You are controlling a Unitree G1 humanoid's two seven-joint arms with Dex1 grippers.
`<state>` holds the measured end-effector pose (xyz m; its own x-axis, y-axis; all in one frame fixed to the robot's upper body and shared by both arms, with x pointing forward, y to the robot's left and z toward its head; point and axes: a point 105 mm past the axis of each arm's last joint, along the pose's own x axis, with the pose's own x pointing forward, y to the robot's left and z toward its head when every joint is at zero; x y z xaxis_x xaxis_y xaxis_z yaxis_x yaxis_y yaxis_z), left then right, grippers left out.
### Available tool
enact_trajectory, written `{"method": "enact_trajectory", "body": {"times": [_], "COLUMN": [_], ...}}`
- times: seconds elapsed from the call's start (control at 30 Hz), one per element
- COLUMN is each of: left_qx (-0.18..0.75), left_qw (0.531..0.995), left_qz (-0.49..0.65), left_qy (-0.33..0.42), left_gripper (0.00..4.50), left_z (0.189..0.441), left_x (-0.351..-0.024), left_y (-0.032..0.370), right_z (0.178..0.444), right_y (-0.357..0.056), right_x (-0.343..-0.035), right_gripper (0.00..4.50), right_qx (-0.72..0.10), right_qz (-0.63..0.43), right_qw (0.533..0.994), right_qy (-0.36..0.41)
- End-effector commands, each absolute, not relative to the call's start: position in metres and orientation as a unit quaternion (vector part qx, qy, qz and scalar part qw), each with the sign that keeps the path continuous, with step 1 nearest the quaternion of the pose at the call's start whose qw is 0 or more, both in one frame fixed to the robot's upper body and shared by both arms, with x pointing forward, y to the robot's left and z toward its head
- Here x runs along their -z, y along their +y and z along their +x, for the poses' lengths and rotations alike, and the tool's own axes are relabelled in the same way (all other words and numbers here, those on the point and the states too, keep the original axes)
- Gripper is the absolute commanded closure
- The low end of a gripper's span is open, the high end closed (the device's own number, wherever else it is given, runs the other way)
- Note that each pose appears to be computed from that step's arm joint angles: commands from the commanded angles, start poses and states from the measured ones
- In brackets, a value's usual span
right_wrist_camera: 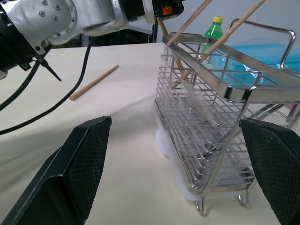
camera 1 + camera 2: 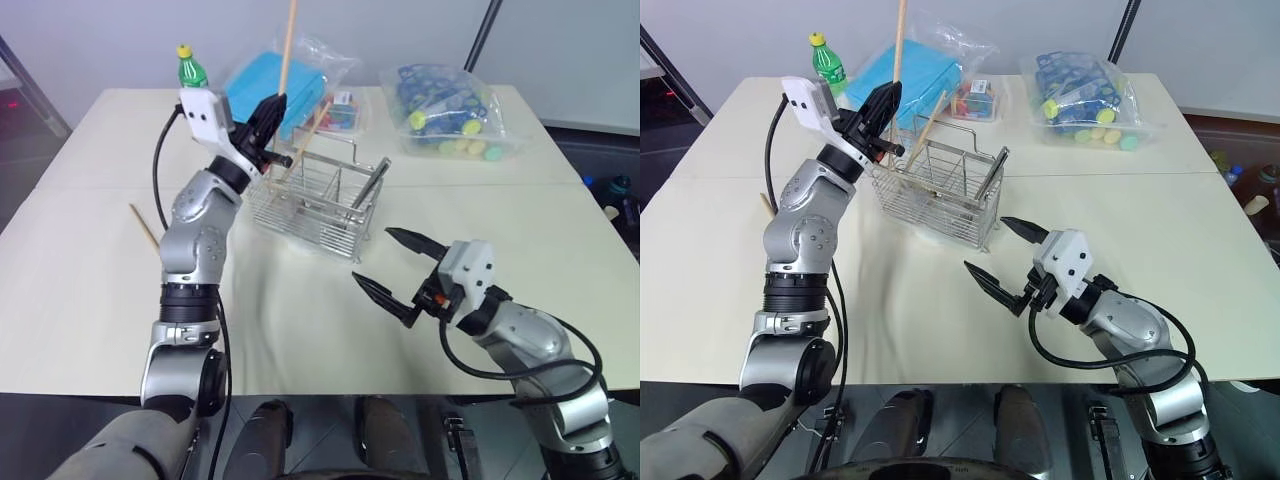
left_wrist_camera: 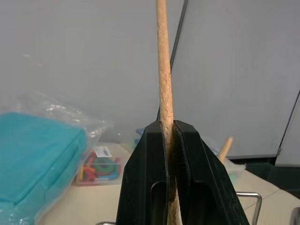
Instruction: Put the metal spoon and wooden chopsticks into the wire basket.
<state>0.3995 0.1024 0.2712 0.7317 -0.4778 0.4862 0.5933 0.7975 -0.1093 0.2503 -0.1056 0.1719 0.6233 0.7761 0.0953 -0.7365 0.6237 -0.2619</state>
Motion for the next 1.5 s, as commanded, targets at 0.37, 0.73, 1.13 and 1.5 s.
{"method": "enact_trajectory", "body": {"times": [0.37, 0.73, 1.13, 1.5], "left_qx": [0.321, 0.352, 0.318, 0.320], "left_qw": [0.904, 0.884, 0.900, 0.905], "left_qz": [-0.119, -0.160, -0.148, -0.127], "left_qy": [-0.256, -0.264, -0.259, -0.250], "left_gripper": [4.46, 4.46, 4.46, 4.46], "left_z": [0.397, 0.379, 0.401, 0.411], "left_x": [-0.296, -0.315, -0.306, -0.294], "left_y": [0.101, 0.112, 0.113, 0.100], "right_z": [0.246, 0.249, 0.249, 0.245], "right_y": [-0.105, -0.104, -0.101, -0.105], "right_x": [-0.180, -0.178, -0.177, -0.179], "right_gripper": [0.00, 0.00, 0.00, 0.00], "right_qx": [-0.417, -0.417, -0.414, -0.405], "right_qz": [-0.104, -0.104, -0.102, -0.104], "right_qw": [0.894, 0.894, 0.895, 0.899], "right_qy": [-0.123, -0.124, -0.129, -0.128]}}
